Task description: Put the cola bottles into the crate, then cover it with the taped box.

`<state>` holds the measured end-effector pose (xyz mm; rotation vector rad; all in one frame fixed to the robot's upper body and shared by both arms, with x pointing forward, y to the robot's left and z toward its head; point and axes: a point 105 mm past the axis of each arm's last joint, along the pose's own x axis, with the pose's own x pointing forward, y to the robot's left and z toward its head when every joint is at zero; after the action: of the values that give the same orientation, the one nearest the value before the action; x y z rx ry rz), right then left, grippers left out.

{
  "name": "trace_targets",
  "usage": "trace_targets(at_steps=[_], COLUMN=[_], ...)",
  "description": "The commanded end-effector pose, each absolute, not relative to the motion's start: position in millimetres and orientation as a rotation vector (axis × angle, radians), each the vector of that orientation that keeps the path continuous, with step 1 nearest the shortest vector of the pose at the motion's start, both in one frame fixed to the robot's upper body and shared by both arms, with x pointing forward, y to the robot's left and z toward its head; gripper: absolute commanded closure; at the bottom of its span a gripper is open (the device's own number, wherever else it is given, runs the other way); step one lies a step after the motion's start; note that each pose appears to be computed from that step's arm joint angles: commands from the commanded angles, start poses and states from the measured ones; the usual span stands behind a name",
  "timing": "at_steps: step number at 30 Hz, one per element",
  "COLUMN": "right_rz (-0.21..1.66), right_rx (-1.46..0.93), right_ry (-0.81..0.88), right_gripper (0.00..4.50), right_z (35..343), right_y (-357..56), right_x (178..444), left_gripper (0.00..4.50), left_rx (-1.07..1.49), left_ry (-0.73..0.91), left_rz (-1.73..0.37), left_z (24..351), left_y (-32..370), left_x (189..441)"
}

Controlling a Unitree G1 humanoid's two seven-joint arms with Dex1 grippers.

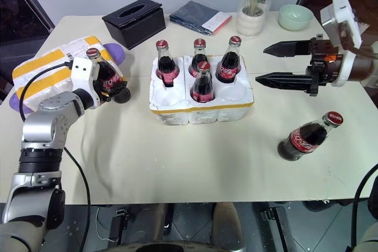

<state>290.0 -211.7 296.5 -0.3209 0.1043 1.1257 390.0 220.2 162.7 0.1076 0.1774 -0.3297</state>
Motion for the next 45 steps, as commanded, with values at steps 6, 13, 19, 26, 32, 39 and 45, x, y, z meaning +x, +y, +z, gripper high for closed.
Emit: trace_targets(at_steps=[6, 13, 19, 26, 32, 39, 45], right_rz=[1.121, 1.101, 1.079, 1.054, 1.027, 1.006, 0.960], right_rx=[-0.348, -0.319, -0.306, -0.295, -0.282, -0.279, -0.327], right_ry=[0.043, 0.026, 0.020, 0.026, 0.026, 0.029, 0.019], right_gripper=[0.00, 0.00, 0.00, 0.00, 0.00, 0.00, 0.00], right_z=[307, 303, 301, 297, 294, 292, 312], right_y=[-211, -210, -211, -213, -216, -219, -232], right_x=[282, 284, 281, 278, 277, 278, 271], left_gripper=[1.76, 1.76, 1.76, 1.76, 1.76, 0.04, 0.04], left_rx=[-0.061, -0.058, 0.097, 0.299, 0.501, 0.368, 0.198], left_ry=[-0.037, -0.029, 0.014, 0.065, 0.035, -0.006, -0.055], left_rz=[-0.846, -1.112, -1.211, -1.192, -1.170, -1.143, -1.253], left_z=[275, 304, 270, 228, 209, 215, 264], left_y=[197, 166, 115, 101, 96, 89, 106], left_x=[339, 326, 340, 355, 359, 360, 333])
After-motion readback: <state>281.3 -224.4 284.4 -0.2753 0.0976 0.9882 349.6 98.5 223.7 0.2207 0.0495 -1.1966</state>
